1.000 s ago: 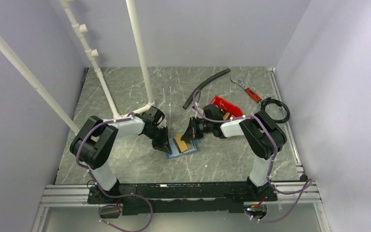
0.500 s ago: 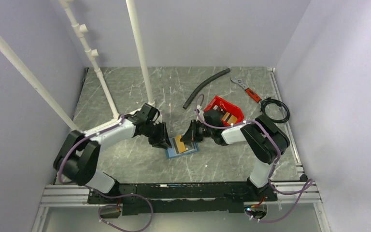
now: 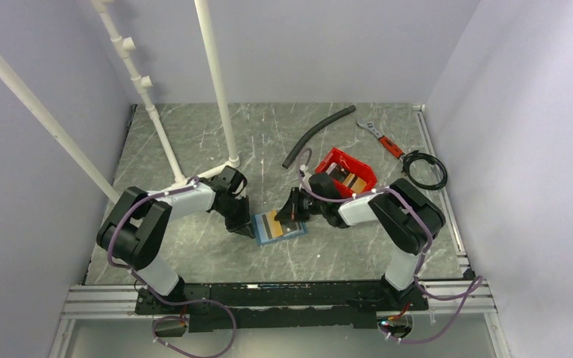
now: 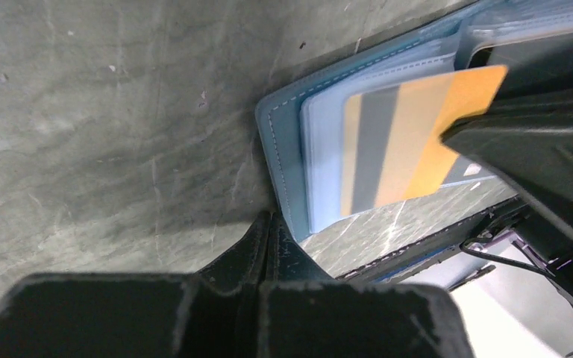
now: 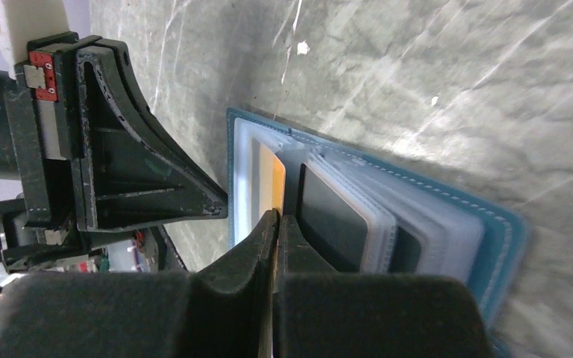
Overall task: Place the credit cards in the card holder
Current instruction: Insert the credit card into the card holder.
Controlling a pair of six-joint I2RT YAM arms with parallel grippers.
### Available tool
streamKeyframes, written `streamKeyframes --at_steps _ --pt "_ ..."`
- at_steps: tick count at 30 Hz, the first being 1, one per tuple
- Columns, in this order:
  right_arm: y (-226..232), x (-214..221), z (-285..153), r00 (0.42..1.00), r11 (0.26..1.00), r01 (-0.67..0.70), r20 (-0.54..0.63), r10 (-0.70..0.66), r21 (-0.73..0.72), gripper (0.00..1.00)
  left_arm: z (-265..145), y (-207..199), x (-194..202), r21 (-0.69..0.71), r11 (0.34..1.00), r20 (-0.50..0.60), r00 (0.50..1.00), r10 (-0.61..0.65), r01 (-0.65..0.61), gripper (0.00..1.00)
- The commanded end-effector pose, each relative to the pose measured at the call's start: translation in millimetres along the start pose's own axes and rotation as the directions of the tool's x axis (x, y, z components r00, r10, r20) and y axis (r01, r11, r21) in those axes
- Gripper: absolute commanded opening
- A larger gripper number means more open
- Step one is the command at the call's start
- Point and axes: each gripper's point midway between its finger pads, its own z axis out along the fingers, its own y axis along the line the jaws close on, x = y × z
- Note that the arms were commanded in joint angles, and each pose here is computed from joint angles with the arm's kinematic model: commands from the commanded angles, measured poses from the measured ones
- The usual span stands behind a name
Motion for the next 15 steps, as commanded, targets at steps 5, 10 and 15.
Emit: streamKeyframes --at_steps 5,10,15 --pt "7 22 19 0.999 0.998 -0.048 0.017 0.047 0.032 0.00 11 -9 -9 0.005 1.000 0.042 0.999 0.011 -0.011 0.00" --pt "-2 10 6 0.997 0.982 0.079 -0.031 -0.075 0.173 0.19 0 -7 -7 -0.008 1.000 0.055 0.998 0.031 -0.030 0.00" --pt "-6 10 -36 0.971 0.919 0.231 -0.135 -0.198 0.319 0.47 -18 -9 -3 0.009 0.999 0.063 0.997 0.038 -0.039 0.18"
